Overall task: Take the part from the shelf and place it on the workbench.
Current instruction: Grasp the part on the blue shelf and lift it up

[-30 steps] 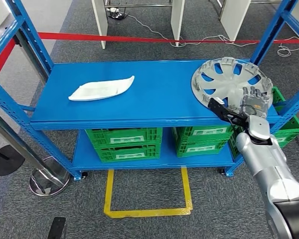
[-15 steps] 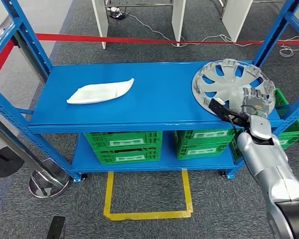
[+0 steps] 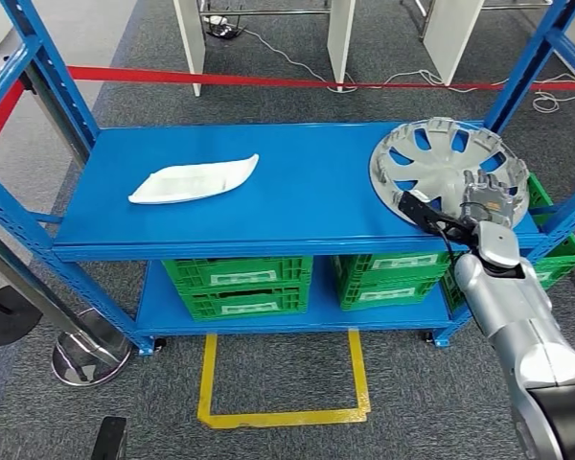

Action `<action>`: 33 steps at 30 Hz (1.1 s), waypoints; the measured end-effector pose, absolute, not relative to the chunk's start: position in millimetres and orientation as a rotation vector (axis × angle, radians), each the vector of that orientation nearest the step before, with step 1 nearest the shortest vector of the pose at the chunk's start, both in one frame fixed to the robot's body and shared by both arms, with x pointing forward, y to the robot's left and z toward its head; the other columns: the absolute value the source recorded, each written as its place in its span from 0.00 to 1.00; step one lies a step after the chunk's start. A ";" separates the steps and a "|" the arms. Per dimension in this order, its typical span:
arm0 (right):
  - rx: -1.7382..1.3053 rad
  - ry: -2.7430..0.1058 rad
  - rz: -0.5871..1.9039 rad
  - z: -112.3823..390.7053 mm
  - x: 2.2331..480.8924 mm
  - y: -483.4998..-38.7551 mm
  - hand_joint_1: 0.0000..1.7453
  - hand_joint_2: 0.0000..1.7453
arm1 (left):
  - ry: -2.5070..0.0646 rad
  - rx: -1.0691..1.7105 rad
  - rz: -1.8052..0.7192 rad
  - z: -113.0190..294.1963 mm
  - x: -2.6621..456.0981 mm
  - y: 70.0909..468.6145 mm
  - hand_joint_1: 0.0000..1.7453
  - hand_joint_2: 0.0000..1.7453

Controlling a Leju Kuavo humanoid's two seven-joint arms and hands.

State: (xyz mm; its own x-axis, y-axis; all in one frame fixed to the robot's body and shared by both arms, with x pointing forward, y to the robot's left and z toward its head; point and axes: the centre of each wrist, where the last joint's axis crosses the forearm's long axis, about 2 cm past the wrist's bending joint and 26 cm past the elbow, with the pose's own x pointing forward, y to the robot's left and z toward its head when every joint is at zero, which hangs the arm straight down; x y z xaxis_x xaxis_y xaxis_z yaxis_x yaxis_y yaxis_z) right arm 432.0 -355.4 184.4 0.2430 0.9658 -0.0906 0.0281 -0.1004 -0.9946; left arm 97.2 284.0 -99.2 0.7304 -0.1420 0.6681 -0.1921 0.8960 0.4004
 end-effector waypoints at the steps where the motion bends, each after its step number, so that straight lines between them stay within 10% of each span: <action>1: -1.412 -1.005 1.078 184.3 431.9 -355.3 0.00 1.00 | -0.758 0.471 0.029 -99.3 96.9 283.8 0.00 0.00; 33: -1.278 -0.908 1.205 180.3 438.3 -353.8 0.00 1.00 | -0.751 0.468 0.028 -99.6 95.3 283.3 0.00 0.00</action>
